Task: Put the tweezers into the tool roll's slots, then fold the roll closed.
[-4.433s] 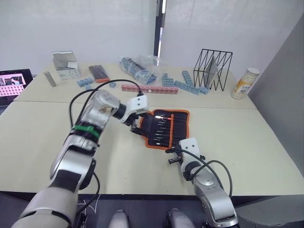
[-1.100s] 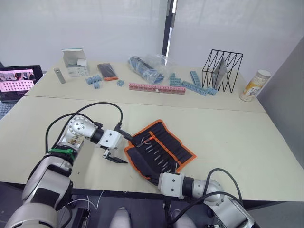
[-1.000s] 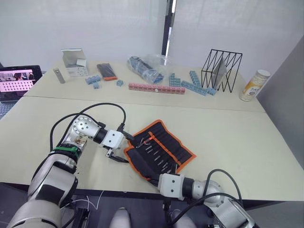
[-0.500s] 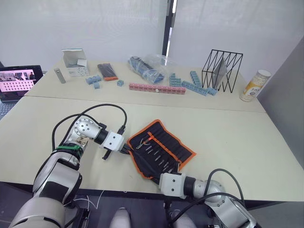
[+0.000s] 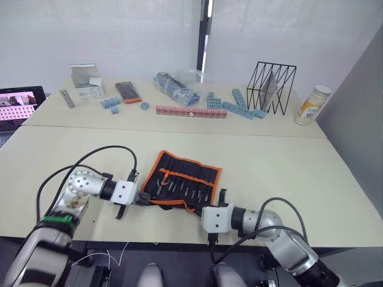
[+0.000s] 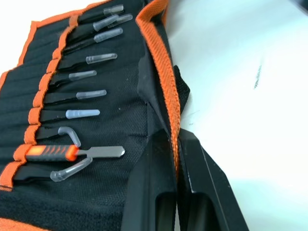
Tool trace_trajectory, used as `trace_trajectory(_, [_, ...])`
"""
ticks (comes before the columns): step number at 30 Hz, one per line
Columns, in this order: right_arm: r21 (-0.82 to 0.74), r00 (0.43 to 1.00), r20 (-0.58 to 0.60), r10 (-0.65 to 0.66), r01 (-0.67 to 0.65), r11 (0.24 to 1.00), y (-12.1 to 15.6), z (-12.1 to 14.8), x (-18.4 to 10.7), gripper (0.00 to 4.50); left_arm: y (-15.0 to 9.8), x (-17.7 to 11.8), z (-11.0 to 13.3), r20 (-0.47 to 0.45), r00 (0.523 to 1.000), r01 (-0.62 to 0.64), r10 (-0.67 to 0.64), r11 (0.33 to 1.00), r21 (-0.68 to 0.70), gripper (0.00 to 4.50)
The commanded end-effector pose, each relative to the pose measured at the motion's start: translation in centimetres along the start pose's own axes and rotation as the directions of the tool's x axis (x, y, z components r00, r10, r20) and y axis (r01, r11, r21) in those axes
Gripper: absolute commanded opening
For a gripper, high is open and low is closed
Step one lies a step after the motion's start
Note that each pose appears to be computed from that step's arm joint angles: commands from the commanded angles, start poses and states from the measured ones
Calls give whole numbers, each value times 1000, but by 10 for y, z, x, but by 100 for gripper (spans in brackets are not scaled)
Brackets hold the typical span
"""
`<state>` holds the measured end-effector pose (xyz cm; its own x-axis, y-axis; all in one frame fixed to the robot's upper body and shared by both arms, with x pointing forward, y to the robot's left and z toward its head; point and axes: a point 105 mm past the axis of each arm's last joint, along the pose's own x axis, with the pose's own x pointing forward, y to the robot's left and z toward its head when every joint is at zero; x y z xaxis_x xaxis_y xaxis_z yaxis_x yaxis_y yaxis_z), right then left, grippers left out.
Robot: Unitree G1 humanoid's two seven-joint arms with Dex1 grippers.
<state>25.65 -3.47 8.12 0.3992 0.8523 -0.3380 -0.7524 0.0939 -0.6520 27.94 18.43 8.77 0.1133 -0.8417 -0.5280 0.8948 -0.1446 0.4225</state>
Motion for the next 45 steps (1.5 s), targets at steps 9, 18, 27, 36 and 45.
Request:
trace_trajectory(9, [-22, 999, 30, 10, -10, 1000, -26, -8, 10, 0, -26, -20, 10, -121, 981, -175, 155, 968, -178, 2])
trace_trajectory(18, [32, 998, 42, 49, -50, 998, -22, -10, 15, 0, -9, -35, -9, -129, 945, -328, 302, 862, -386, 2])
trace_trajectory(27, [145, 997, 70, -28, 17, 989, -35, -4, 17, 0, 14, -44, -11, -114, 924, -377, 366, 812, -445, 2])
trace_trajectory(36, [265, 989, 87, -122, 95, 959, -49, 0, 8, 263, 29, -43, -17, -125, 915, -397, 383, 802, -447, 0])
trace_trajectory(45, [291, 989, 99, -106, 73, 954, -39, 16, -13, 291, 44, -24, 1, -21, 927, -334, 374, 798, -501, 0])
